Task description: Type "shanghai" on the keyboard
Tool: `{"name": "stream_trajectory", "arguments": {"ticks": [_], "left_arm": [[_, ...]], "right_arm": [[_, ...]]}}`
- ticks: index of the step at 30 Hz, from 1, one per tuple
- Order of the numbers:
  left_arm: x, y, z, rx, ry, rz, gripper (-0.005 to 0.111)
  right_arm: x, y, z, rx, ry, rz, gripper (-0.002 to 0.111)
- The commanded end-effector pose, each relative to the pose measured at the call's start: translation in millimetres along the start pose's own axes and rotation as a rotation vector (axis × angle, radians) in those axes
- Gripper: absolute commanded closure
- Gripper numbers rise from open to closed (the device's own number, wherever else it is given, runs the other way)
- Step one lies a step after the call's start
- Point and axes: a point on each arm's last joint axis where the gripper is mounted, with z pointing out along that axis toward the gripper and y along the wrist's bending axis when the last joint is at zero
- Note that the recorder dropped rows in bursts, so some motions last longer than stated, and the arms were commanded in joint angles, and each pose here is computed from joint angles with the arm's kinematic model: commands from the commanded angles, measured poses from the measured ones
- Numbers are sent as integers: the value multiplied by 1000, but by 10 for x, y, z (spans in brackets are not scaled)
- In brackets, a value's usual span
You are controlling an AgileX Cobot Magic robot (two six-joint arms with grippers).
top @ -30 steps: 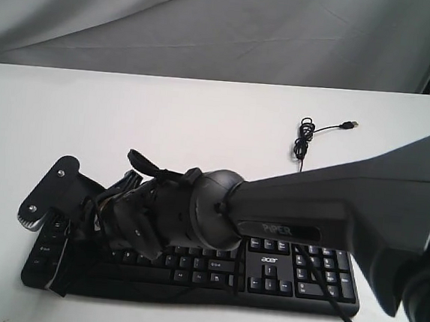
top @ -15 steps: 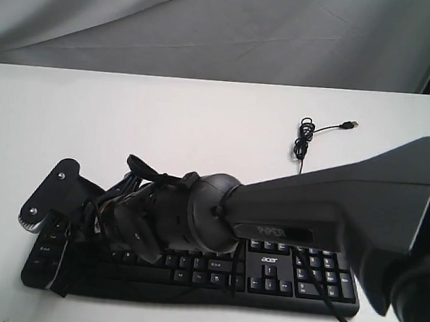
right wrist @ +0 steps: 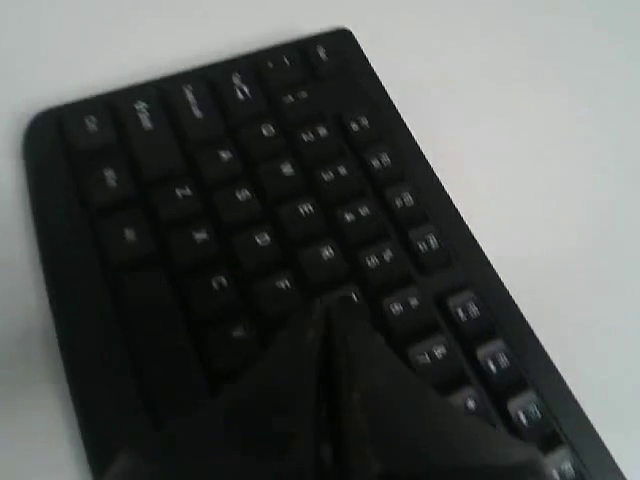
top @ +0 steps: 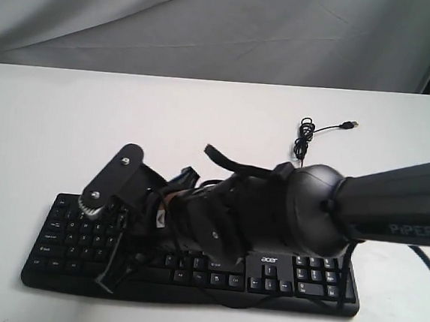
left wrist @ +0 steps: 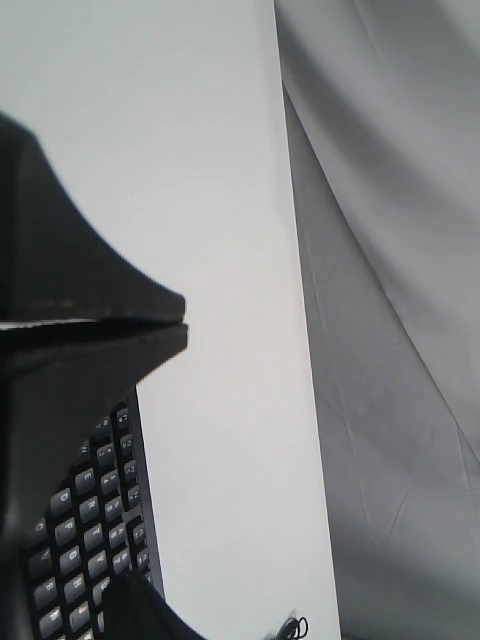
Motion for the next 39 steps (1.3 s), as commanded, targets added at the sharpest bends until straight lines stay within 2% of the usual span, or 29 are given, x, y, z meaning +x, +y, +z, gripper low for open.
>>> {"name": "stream_trajectory", "arguments": {"ticks": [1,6,11,19,39], "left_arm": [[8,-2,1,4,-4,-1,107],[8,-2,1,4,-4,-1,107],[8,-2,1,4,-4,-1,107],[8,-2,1,4,-4,-1,107],[8,-2,1,4,-4,-1,107]], "right_arm": [[112,-98,-24,22,11,56,108],[107,-90,-24,23,6,54,108],[63,31,-23,8,-17,16,108],[162,48,103,5,10,14,108],[190,-19,146,24,0,-10,108]]}}
